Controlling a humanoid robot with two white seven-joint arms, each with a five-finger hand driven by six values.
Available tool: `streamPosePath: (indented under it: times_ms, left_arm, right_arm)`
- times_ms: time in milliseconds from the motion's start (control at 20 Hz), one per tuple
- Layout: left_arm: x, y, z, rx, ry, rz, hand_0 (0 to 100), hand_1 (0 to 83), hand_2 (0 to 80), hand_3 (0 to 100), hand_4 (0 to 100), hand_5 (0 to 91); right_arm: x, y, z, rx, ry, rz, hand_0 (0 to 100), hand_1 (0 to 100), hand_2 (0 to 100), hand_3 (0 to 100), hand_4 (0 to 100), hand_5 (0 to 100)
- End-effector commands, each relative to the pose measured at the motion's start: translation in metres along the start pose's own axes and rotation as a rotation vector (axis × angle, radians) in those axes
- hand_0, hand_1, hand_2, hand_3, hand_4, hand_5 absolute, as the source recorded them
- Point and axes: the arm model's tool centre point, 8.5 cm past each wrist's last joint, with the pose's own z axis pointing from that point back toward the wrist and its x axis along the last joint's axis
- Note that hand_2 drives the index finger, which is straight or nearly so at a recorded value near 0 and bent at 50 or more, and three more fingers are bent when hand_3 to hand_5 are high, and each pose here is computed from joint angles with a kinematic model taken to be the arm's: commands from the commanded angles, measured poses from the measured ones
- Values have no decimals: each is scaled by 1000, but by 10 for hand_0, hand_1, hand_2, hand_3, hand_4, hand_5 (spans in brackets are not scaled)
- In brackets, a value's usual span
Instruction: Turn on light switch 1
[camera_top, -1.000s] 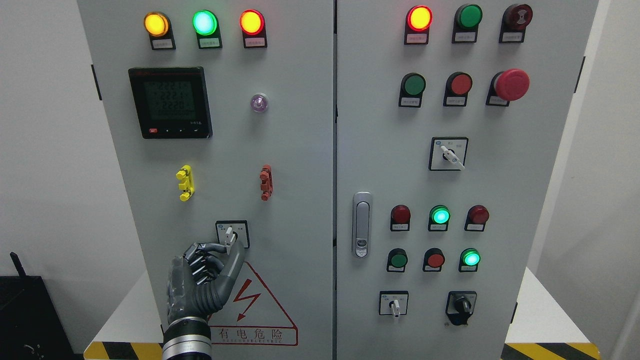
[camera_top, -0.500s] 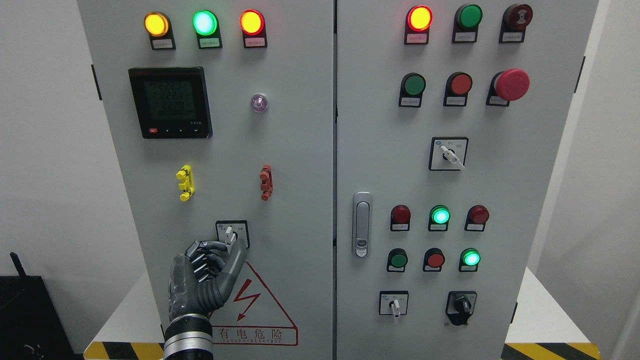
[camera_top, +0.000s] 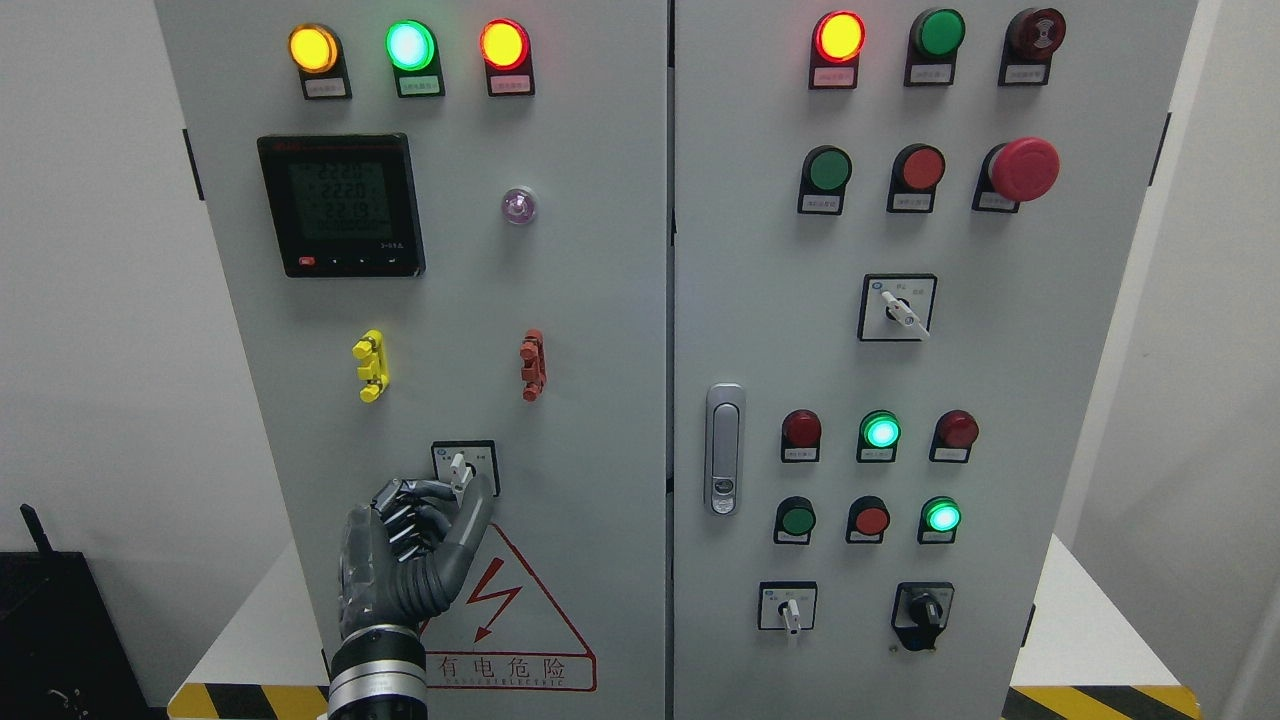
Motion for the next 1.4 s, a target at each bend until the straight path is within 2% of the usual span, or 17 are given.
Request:
streamPosePath:
  times_ms: [0,1350]
  left_arm:
    - [-1,0,0,-3,2,-3,189,640,580,899,929,863]
    - [-1,-2,-4,-2,3,-11,236,587,594,911,936,866]
  right_arm:
    - [0,0,0,0,1,0,307,0,0,0,0,0]
    - [0,0,0,0,1,0,307,0,0,0,0,0]
